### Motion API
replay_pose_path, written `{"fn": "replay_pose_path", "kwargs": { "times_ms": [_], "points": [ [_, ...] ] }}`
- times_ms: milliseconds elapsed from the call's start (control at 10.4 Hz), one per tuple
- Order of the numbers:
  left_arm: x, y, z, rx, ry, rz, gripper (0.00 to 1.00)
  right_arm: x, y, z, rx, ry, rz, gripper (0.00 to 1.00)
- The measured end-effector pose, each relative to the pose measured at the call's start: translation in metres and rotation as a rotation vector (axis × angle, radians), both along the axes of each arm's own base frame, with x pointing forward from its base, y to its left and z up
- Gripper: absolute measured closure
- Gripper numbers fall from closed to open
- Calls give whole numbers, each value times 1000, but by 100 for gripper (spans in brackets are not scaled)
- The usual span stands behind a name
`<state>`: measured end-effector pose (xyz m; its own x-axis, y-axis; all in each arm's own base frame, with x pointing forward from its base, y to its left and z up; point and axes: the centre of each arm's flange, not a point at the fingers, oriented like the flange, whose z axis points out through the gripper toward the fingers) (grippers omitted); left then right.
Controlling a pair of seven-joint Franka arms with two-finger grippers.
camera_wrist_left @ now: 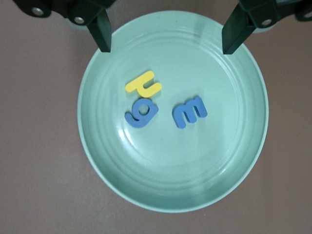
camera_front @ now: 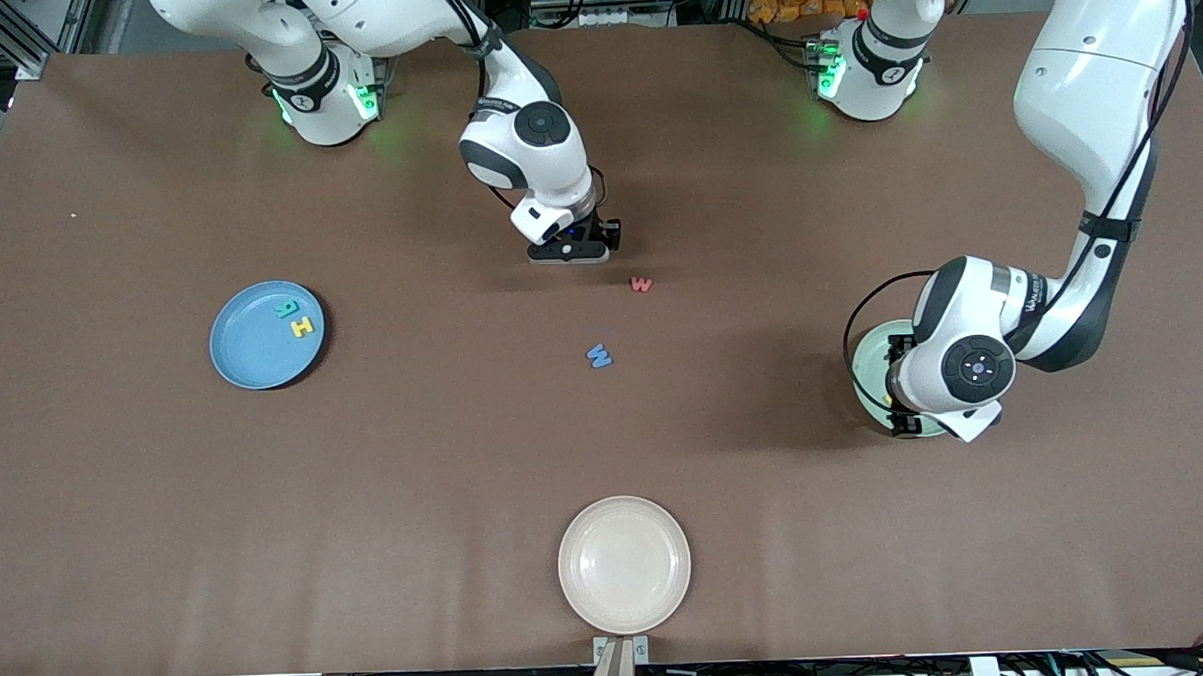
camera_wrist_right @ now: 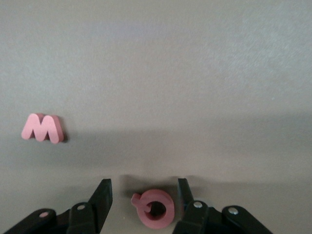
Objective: Sort uppercase to blue plate, lowercase to green plate
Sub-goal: 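Release the n on the green plate while the right gripper grasps the Q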
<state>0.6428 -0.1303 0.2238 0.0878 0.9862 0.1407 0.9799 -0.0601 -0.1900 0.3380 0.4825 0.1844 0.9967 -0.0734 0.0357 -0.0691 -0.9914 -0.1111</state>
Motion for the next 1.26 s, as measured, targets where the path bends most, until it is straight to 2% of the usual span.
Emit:
{"fn": "replay_pose_path", "kwargs": {
  "times_ms": [869,1063,1256],
  "points": [
    [-19,-35,-12,5,31,-61,0,-11,4,-7,-18,-5,50,46],
    [-25,-44,-17,8,42,-78,0,-11,2,-8,-33,-6,58,56],
    [-33,-54,-22,8,55,-98,0,-12,3,-6,-33,-9,62,60]
  ]
}}
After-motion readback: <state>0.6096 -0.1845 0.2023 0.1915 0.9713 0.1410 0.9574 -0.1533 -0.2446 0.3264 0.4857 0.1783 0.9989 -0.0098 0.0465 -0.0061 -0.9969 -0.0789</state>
